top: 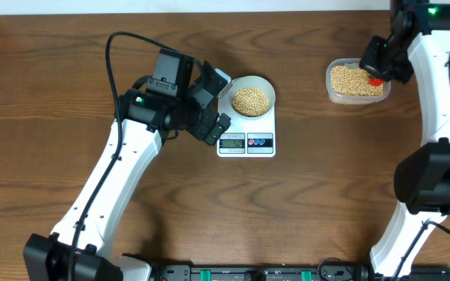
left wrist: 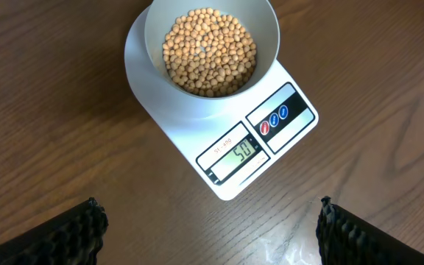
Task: Scoop item into bowl and weigh 50g on scale
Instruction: 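Lower the red scoop into the soybean tub with the right gripper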
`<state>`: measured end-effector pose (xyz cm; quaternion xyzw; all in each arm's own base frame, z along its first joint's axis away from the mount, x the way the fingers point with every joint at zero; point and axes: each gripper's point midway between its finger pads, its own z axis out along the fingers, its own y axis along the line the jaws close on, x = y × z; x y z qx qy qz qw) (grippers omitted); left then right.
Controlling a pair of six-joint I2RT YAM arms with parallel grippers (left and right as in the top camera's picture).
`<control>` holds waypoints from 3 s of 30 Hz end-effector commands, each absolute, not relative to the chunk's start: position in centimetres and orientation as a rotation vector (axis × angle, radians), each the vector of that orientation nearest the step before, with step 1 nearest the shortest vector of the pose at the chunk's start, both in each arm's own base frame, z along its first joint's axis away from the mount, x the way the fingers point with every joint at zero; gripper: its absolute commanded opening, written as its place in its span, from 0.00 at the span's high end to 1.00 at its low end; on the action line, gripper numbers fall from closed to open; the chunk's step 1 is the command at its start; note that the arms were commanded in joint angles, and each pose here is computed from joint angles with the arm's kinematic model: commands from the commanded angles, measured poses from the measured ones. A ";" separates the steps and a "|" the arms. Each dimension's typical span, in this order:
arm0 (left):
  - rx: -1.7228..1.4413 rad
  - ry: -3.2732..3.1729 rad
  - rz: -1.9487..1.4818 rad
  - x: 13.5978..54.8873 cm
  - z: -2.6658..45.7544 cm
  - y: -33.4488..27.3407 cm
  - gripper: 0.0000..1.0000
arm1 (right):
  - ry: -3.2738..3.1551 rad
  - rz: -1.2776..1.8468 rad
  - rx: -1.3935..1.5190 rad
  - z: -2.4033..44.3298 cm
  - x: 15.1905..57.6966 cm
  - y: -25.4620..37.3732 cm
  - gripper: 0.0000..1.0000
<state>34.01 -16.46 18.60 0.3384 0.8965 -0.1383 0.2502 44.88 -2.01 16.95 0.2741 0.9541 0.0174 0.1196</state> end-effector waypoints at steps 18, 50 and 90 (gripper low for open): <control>0.920 2.458 -0.401 33.9 18.0 -16.6 0.07 | 2.602 0.293 1.202 13.6 47.4 -0.5 0.99; 0.920 2.458 -0.401 33.9 18.0 -16.6 0.07 | 2.562 0.121 1.195 12.4 47.4 0.1 0.99; 0.920 2.458 -0.401 33.9 18.0 -16.6 0.07 | 2.702 0.051 1.201 10.9 44.2 0.0 0.01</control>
